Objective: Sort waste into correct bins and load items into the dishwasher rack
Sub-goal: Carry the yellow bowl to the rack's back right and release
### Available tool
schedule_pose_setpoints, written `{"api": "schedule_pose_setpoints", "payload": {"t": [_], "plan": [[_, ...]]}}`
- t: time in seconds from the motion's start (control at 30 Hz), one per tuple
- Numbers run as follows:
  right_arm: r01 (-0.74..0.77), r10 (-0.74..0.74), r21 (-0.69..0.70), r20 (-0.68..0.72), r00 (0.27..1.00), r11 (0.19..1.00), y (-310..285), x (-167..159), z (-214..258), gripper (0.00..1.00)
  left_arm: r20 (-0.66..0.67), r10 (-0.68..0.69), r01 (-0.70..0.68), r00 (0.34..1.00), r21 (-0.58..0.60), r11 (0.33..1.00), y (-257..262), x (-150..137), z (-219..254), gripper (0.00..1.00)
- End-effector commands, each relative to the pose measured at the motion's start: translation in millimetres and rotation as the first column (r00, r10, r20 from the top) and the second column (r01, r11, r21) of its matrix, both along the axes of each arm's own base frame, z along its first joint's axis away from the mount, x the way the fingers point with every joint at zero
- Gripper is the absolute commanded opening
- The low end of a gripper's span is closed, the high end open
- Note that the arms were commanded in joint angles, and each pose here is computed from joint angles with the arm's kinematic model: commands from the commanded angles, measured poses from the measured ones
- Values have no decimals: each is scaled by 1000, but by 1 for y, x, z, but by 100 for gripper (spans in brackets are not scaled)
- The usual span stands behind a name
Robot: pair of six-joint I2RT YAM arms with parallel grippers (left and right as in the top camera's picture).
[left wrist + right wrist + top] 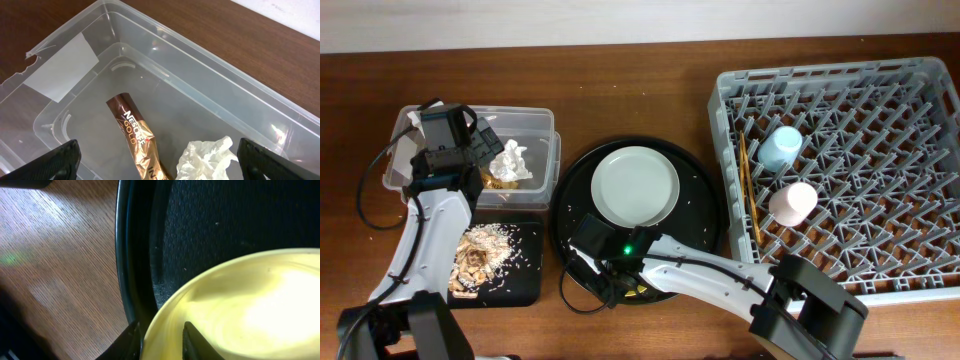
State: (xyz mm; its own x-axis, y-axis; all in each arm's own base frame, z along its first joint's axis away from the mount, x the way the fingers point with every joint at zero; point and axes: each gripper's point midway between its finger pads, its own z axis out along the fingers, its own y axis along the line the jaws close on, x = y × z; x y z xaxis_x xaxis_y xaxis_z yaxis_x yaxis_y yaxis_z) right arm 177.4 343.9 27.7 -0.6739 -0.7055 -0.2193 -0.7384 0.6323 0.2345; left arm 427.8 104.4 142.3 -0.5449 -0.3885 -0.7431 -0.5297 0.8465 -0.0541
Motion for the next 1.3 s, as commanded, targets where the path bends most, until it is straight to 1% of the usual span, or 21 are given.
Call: {"api": "schedule_pose_setpoints", "payload": {"t": [0.0,0.03,0.1,0.13,0.23,0.33,0.4,0.47,0.53,0.63,0.73,0.77,0.87,0.93,0.97,1.0,1.13,1.17,1.2,1.23,1.27], "plan": [[-1,1,-22,4,1000,1000,-3,-1,-5,23,3,-3,3,1000,1,1000,1,2,1,99],[-1,1,-22,3,1000,1000,-3,-1,-6,11,3,-3,3,1000,1,1000,1,2,1,100],[-1,1,-10,6,1000,1000,0,0,-1,4,3,-3,3,1000,1,1000,1,2,1,99],[-12,13,37,-12,1000,999,10,-2,15,4,3,-3,3,1000,1,1000,1,2,1,99],[3,-8,151,30,1000,988,21,13,106,4,3,-3,3,1000,1,1000,1,2,1,99],[153,-188,276,105,976,949,-28,64,216,4,3,-3,3,1000,1,1000,1,2,1,99],[209,-281,405,129,951,890,-76,103,262,4,3,-3,3,1000,1,1000,1,2,1,99],[274,-373,583,54,926,765,-144,143,296,4,3,-3,3,1000,1,1000,1,2,1,99],[334,-494,713,19,869,617,-234,185,312,4,3,-3,3,1000,1,1000,1,2,1,99],[364,-615,841,-47,787,402,-354,226,304,4,3,-3,3,1000,1,1000,1,2,1,99],[280,-580,936,-109,807,215,-423,253,272,4,3,-3,3,1000,1,1000,1,2,1,99],[305,-600,933,-133,788,193,-448,271,236,4,3,-3,3,1000,1,1000,1,2,1,99],[344,-606,925,-182,774,163,-469,290,177,4,3,-3,3,1000,1,1000,1,2,1,99],[373,-612,918,-217,760,138,-475,288,175,6,3,-3,3,1000,1,1000,1,2,1,99],[427,-620,900,-285,731,90,-485,284,174,6,3,-3,3,1000,1,1000,1,2,1,99],[484,-639,873,-342,689,56,-494,279,168,6,3,-3,3,1000,1,1000,1,2,1,99],[771,-773,636,-504,386,-29,-541,249,111,5,3,-3,3,1000,1,1000,1,2,1,99],[801,-756,592,-565,332,-91,-547,240,110,6,3,-3,3,1000,1,1000,1,2,1,99],[837,-714,510,-660,236,-195,-557,229,109,22,3,-3,3,1000,1,1000,1,2,1,99],[843,-702,488,-682,207,-225,-561,221,110,27,3,-3,3,1000,1,1000,1,2,1,99],[846,-693,465,-700,173,-259,-569,210,112,37,3,-3,3,1000,1,1000,1,2,1,99]]}}
